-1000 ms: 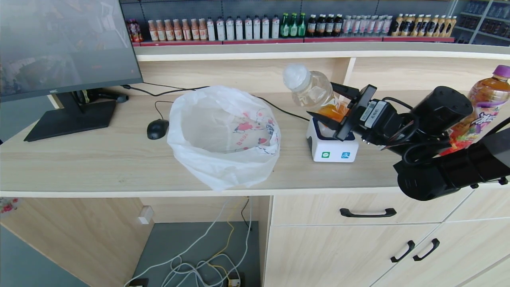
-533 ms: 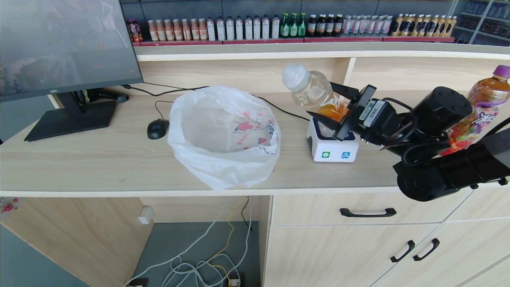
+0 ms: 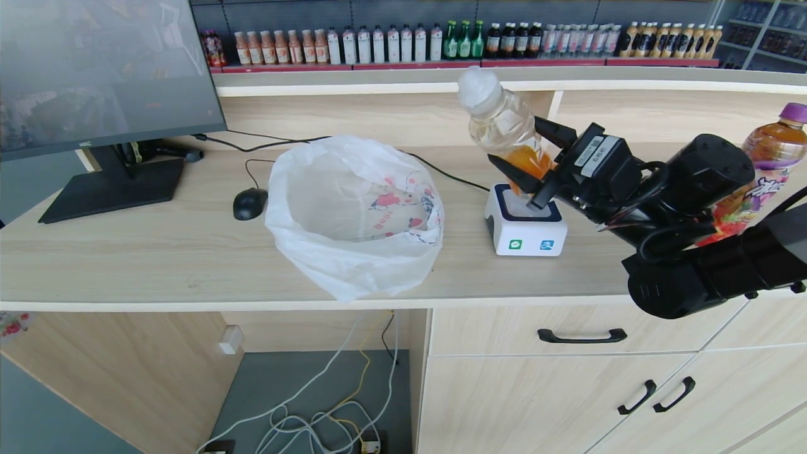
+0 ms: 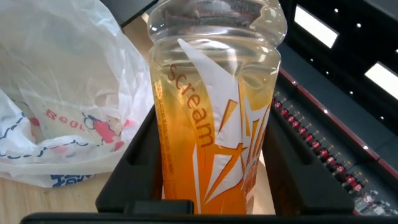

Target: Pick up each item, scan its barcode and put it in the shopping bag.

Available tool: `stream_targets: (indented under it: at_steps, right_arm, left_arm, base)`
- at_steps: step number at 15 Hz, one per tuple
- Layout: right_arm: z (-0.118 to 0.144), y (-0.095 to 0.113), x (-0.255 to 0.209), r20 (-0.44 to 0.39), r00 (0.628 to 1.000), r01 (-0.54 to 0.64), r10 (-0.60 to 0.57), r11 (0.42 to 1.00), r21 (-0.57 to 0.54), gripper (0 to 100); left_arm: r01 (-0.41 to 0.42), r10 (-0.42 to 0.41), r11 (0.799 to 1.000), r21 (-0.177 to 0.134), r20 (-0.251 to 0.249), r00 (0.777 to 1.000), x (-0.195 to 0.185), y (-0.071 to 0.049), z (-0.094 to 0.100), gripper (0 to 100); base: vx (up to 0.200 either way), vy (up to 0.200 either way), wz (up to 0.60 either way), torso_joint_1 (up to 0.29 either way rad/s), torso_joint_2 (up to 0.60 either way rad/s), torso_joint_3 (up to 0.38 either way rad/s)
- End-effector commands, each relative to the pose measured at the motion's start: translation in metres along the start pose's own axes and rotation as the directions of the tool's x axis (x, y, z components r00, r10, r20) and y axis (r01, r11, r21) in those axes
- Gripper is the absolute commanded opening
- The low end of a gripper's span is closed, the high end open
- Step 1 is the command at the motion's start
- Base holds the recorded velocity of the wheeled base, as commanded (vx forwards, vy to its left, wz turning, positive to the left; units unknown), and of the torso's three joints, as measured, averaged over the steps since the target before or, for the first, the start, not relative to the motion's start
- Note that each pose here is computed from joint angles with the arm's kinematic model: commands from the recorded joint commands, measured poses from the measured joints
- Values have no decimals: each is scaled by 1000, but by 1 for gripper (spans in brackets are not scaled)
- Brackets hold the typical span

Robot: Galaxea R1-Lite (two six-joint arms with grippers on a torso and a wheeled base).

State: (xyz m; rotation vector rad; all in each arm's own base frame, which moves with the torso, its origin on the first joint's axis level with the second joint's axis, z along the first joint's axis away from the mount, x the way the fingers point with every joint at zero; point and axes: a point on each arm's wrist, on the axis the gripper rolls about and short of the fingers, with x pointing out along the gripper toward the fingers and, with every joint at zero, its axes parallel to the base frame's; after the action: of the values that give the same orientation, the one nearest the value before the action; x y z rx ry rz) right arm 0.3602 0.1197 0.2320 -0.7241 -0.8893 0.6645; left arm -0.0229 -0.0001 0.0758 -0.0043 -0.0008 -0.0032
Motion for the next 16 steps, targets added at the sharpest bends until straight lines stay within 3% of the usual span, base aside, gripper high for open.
stream_targets:
  at_steps: [1, 4, 11, 13, 16]
  right_arm:
    - [6, 1, 3, 7, 1000, 16, -16, 1000, 22, 0]
    - [16, 2, 8, 21, 999, 31, -33, 997, 73, 0]
    - [41, 0, 12, -75, 965, 262, -251, 917, 300, 0]
    - [38, 11, -2, -214, 925, 378, -313, 806, 454, 0]
    - [48, 9, -4, -348, 814, 581, -466, 632, 513, 0]
  left_arm:
    - [0, 0, 1000, 0, 1, 1000, 0, 0, 0, 100]
    - [0, 0, 1000, 0, -1, 1000, 0, 0, 0, 100]
    - [0, 0, 1000, 0, -1, 1000, 0, 0, 0, 100]
    - [0, 0, 1000, 0, 1, 1000, 0, 0, 0, 100]
    - [0, 0, 1000, 0, 1, 1000, 0, 0, 0, 100]
  base:
    - [0, 0, 0, 0, 0, 0]
    - [0, 0, 0, 0, 0, 0]
    - [0, 0, 0, 0, 0, 0]
    - [0, 0, 0, 0, 0, 0]
    - [0, 0, 0, 0, 0, 0]
